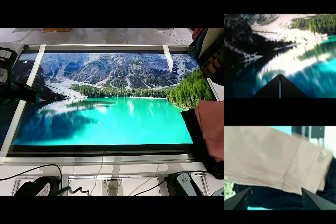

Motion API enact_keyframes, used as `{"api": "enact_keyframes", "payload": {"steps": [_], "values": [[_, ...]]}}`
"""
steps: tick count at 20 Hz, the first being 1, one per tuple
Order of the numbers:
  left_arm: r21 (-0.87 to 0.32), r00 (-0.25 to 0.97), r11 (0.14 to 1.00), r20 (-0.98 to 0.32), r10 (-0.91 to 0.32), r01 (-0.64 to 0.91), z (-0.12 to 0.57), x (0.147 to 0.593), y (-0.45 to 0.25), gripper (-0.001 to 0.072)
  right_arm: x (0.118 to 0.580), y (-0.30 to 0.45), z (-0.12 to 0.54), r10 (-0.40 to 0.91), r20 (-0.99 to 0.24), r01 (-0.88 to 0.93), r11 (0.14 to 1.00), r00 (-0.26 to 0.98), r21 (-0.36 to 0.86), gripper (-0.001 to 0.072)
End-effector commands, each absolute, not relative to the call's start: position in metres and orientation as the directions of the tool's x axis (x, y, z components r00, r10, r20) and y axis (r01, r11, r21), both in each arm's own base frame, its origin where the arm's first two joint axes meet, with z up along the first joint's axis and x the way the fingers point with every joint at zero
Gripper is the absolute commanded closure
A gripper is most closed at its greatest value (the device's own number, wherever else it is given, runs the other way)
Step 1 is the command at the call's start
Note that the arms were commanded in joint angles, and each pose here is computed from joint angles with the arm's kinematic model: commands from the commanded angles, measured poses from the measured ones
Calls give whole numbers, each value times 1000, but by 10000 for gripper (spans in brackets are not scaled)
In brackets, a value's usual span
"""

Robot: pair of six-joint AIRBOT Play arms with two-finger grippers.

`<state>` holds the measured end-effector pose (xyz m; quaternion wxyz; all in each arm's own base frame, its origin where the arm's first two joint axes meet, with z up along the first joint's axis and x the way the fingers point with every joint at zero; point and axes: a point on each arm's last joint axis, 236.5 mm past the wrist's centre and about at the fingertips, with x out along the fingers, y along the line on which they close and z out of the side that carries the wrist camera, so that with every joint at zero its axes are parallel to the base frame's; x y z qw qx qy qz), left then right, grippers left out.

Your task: Fold the clothes and pants, and hang the long-sleeved shirts on hangers.

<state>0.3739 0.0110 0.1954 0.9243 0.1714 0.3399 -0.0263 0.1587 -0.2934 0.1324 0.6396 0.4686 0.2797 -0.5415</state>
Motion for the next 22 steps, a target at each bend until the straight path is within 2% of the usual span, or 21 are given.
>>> {"api": "enact_keyframes", "payload": {"steps": [1, 2, 3, 4, 5, 7, 9, 11, 12, 15, 17, 18, 20, 22], "values": [[300, 768, 940, -636, 69, 164, 196, 374, 12, 701, 154, -289, 132, -419, -875, 956, -48, 243, 288, 38], [300, 768, 940, -636, 69, 164, 196, 374, 12, 700, 158, -286, 131, -407, -875, 952, -40, 261, 302, 126], [300, 768, 940, -636, 69, 164, 196, 374, 12, 700, 171, -280, 133, -380, -871, 940, -13, 312, 342, 372], [300, 768, 940, -636, 69, 164, 196, 374, 12, 701, 191, -269, 136, -344, -857, 915, 12, 383, 404, 552], [300, 769, 940, -636, 69, 164, 196, 374, 12, 700, 221, -254, 143, -298, -825, 874, 77, 480, 481, 680], [300, 769, 940, -636, 69, 164, 196, 374, 12, 700, 288, -213, 169, -186, -718, 736, 290, 671, 612, 687], [300, 768, 940, -636, 69, 164, 196, 374, 12, 701, 342, -147, 188, -24, -635, 544, 542, 772, 641, 686], [300, 768, 940, -636, 69, 164, 196, 374, 12, 701, 362, -69, 182, 138, -661, 355, 753, 738, 553, 686], [300, 769, 940, -636, 69, 164, 196, 374, 12, 701, 360, -34, 172, 184, -705, 284, 823, 685, 492, 687], [300, 769, 940, -636, 69, 164, 196, 374, 12, 701, 338, 37, 144, 209, -821, 76, 953, 530, 292, 686], [300, 768, 940, -636, 69, 164, 196, 374, 12, 701, 330, 40, 135, 93, -863, -46, 996, 497, 81, 686], [300, 768, 940, -636, 69, 164, 196, 374, 12, 700, 332, 24, 135, 1, -860, -45, 999, 510, -26, 686], [300, 768, 940, -636, 69, 164, 196, 374, 12, 700, 337, -3, 140, -104, -841, 32, 994, 530, -103, 686], [300, 768, 940, -636, 69, 164, 196, 374, 12, 700, 337, -12, 139, -109, -843, 62, 994, 526, -90, 686]]}}
